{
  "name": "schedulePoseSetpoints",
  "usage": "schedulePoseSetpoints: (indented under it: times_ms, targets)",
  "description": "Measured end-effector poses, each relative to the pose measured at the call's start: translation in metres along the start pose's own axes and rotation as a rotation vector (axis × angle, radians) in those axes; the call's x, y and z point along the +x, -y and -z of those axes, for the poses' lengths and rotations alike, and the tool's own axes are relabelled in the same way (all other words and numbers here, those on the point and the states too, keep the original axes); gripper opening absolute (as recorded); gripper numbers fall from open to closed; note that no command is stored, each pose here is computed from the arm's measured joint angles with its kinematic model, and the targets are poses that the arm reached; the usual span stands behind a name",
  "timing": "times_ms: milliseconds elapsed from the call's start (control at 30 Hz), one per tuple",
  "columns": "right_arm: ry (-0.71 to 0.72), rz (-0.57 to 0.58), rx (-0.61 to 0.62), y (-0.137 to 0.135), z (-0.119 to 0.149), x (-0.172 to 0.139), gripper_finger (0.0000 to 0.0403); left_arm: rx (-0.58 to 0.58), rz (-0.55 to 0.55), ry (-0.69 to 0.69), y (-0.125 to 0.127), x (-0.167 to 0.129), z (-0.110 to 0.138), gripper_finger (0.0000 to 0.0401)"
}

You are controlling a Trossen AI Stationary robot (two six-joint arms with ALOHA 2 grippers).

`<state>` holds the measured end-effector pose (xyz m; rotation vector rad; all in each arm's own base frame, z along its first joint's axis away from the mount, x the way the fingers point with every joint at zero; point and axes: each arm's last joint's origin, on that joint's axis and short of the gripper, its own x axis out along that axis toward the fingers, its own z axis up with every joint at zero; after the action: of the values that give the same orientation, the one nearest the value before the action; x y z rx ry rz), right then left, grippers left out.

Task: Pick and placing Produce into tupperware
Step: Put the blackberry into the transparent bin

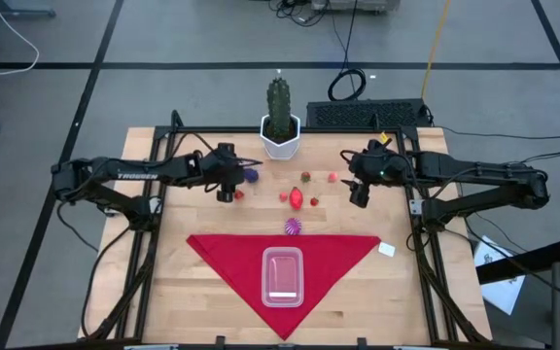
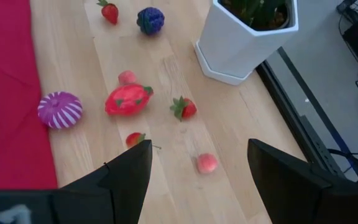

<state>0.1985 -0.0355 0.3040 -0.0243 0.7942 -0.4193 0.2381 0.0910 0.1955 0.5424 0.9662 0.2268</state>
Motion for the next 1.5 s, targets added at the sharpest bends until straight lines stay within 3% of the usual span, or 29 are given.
schedulePoseSetpoints:
  times_ms: [167, 467, 700, 833, 1000, 1167, 1500]
  targets:
    - [0.001, -0.001, 0.022, 0.0, 0.0, 0.0, 0.0254, -0.035, 0.026, 0.003, -0.004, 0.008, 0.005, 0.0266]
    - [0.002, -0.003, 0.028, 0.0, 0.0, 0.0, 0.0254, -0.207, -0.065, -0.022, -0.01, 0.007, 0.006, 0.0266]
    - [0.001, -0.003, 0.024, 0.0, 0.0, 0.0, 0.0254, -0.219, -0.059, -0.018, -0.008, 0.007, 0.004, 0.0266]
    - [0.001, -0.003, 0.023, 0.0, 0.0, 0.0, 0.0254, -0.116, -0.046, -0.016, -0.006, 0.007, 0.003, 0.0266]
    - [0.001, -0.003, 0.023, 0.0, 0.0, 0.0, 0.0254, 0.089, 0.118, 0.034, 0.0, 0.007, 0.006, 0.0266]
    - [0.001, -0.004, 0.018, 0.0, 0.0, 0.0, 0.0254, 0.084, 0.222, 0.105, -0.002, 0.007, 0.009, 0.0266]
    - [0.009, -0.004, 0.021, 0.0, -0.001, 0.0, 0.0254, 0.082, 0.324, 0.091, -0.03, -0.005, 0.002, 0.0266]
